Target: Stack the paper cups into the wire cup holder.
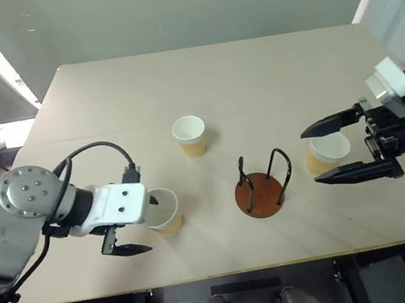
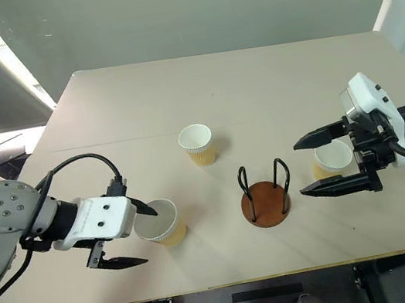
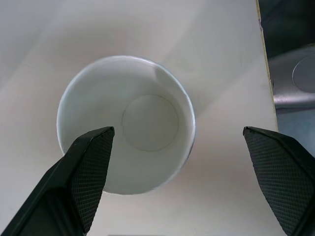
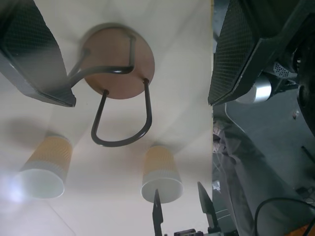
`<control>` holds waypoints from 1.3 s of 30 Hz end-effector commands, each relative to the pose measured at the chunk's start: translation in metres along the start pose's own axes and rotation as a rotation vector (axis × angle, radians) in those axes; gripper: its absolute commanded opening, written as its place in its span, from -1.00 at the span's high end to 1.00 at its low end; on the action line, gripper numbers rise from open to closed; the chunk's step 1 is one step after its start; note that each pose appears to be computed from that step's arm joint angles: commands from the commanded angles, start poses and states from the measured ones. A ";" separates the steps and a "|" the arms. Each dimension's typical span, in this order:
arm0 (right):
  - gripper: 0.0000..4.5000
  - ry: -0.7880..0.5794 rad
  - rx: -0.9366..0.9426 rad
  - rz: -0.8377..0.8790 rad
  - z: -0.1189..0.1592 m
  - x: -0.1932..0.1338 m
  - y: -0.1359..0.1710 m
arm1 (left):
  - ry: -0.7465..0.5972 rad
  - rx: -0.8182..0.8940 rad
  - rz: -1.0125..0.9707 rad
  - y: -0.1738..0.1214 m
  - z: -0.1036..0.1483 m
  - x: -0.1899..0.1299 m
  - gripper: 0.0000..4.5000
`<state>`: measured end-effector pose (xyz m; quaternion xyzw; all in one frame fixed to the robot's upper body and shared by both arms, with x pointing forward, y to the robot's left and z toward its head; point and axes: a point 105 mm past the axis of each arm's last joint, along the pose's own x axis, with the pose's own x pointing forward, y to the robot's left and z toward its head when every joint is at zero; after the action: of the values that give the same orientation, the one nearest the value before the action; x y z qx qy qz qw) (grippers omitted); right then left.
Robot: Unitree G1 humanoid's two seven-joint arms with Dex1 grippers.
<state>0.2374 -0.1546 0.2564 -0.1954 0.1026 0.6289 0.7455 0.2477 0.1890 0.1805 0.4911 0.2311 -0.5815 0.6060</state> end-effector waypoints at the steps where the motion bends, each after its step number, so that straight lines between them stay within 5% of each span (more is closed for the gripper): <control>1: -0.98 0.000 -0.041 -0.005 0.007 -0.002 0.001 | 0.008 0.043 0.000 0.001 0.003 0.005 -1.00; 4: -0.98 -0.010 -0.051 -0.008 0.008 -0.001 0.001 | -0.002 0.052 -0.026 -0.001 0.003 0.012 -1.00; 6: -1.00 -0.031 -0.074 -0.011 0.009 0.001 0.001 | -0.017 0.046 -0.037 0.000 0.004 0.015 -0.75; 16: -1.00 -0.061 -0.103 -0.010 0.005 0.005 0.000 | -0.125 0.086 -0.066 0.010 0.023 0.008 0.94; 27: -1.00 -0.033 -0.102 -0.064 -0.007 -0.008 -0.006 | -0.264 0.069 -0.032 0.049 0.053 -0.021 0.99; 39: -1.00 -0.021 -0.068 -0.110 -0.012 -0.017 0.002 | -0.510 0.285 -0.060 0.101 0.153 -0.049 0.99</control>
<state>0.2386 -0.1749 0.2399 -0.2022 0.0841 0.5987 0.7705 0.2944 0.0691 0.3091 0.3990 0.0166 -0.7123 0.5772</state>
